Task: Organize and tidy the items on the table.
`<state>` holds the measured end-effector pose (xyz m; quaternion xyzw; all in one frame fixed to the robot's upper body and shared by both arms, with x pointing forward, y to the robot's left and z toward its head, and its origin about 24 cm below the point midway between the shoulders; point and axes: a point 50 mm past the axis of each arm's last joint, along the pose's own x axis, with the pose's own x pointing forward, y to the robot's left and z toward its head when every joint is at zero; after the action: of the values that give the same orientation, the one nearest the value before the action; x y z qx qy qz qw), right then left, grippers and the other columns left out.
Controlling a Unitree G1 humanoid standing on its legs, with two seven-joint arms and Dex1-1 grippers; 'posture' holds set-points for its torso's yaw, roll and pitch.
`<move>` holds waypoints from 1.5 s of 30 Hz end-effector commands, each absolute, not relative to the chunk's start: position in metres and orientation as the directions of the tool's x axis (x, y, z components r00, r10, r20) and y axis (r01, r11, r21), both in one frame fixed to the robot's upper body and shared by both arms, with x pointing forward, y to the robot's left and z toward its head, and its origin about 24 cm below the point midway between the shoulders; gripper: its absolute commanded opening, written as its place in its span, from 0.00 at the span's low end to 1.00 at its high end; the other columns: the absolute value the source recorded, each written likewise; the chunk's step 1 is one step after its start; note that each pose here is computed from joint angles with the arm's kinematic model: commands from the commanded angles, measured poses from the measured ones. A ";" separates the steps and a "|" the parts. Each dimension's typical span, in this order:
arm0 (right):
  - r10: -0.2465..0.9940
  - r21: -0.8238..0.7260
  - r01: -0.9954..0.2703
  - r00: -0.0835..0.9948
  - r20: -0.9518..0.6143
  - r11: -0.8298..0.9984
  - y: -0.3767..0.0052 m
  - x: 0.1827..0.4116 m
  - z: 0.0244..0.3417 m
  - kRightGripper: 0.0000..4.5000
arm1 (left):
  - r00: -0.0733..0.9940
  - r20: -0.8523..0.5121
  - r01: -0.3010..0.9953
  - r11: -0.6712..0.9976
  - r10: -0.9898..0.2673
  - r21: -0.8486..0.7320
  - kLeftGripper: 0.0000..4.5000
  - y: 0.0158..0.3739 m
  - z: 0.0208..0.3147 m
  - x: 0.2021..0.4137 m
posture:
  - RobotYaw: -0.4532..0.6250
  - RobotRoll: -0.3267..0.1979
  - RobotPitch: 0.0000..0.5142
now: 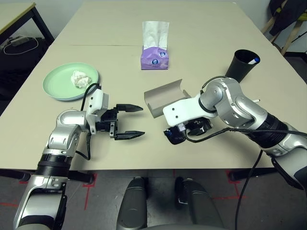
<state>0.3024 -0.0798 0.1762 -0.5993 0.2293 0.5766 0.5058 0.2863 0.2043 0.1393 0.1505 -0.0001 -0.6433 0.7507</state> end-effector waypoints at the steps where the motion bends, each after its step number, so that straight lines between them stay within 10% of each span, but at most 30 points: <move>1: 0.298 -0.328 -0.864 0.221 -0.929 -0.383 -0.081 0.302 0.173 0.54 | 0.161 -0.213 0.967 0.111 -0.964 0.231 1.00 0.201 0.137 0.285 | 0.54 0.62 0.28; 7: 0.309 -0.338 -0.858 0.225 -0.924 -0.386 -0.080 0.304 0.178 0.08 | 0.166 -0.214 0.966 0.115 -0.963 0.230 1.00 0.202 0.136 0.286 | 0.54 0.62 0.26; 25: 0.413 -0.602 -0.675 0.447 -0.793 -0.425 -0.083 0.315 0.239 0.08 | 0.287 -0.192 0.940 0.239 -0.938 0.242 1.00 0.208 0.139 0.289 | 0.53 0.62 0.25; 45: 0.440 -0.702 -0.536 0.547 -0.712 -0.470 -0.044 0.357 0.227 0.08 | 0.398 -0.110 0.896 0.360 -0.911 0.259 1.00 0.206 0.149 0.276 | 0.59 0.62 0.30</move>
<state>0.3564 -0.0480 0.2266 -0.7048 0.0385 0.4757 0.5249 0.2792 0.2066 0.1467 0.1405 -0.0237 -0.5454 0.8260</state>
